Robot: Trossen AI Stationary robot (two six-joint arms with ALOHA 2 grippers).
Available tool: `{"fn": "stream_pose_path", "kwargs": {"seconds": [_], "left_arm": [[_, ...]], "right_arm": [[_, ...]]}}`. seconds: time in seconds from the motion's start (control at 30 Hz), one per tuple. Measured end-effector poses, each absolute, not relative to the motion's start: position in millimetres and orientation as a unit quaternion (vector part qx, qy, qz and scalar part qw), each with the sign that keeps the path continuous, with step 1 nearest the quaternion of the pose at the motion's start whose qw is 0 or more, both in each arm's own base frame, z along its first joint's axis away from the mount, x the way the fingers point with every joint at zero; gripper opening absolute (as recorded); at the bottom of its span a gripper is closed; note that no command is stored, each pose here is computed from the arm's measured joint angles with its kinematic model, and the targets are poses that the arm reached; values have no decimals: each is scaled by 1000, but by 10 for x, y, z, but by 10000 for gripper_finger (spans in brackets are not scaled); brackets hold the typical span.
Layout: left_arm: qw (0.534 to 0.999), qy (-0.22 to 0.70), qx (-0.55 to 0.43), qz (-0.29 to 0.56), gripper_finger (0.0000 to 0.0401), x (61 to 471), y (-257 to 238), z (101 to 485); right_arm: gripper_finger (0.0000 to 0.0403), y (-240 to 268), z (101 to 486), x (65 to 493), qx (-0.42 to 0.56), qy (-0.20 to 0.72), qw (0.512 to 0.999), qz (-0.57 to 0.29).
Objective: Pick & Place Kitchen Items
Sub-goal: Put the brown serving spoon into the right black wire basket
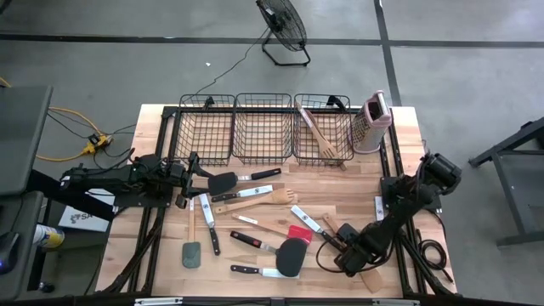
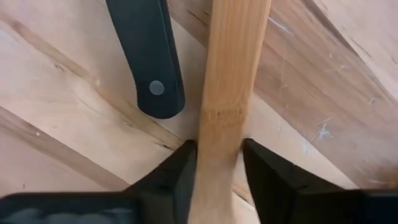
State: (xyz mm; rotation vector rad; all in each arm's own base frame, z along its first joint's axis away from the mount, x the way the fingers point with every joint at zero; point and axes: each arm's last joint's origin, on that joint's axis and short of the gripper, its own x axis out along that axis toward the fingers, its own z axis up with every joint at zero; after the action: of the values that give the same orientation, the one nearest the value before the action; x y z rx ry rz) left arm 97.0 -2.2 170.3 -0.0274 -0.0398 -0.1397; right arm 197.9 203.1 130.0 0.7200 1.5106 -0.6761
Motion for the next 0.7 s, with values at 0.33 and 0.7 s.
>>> {"fn": "stream_pose_path", "kwargs": {"seconds": [0.33, 0.7], "left_arm": [[997, -20, -14, -70, 212, 970, -22, 1704], [997, -20, -14, -70, 212, 970, -22, 1704]], "right_arm": [[74, 1958, 1329, 2004, 317, 666, 604, -302], [74, 1761, 1734, 1868, 311, 619, 648, -317]]}}
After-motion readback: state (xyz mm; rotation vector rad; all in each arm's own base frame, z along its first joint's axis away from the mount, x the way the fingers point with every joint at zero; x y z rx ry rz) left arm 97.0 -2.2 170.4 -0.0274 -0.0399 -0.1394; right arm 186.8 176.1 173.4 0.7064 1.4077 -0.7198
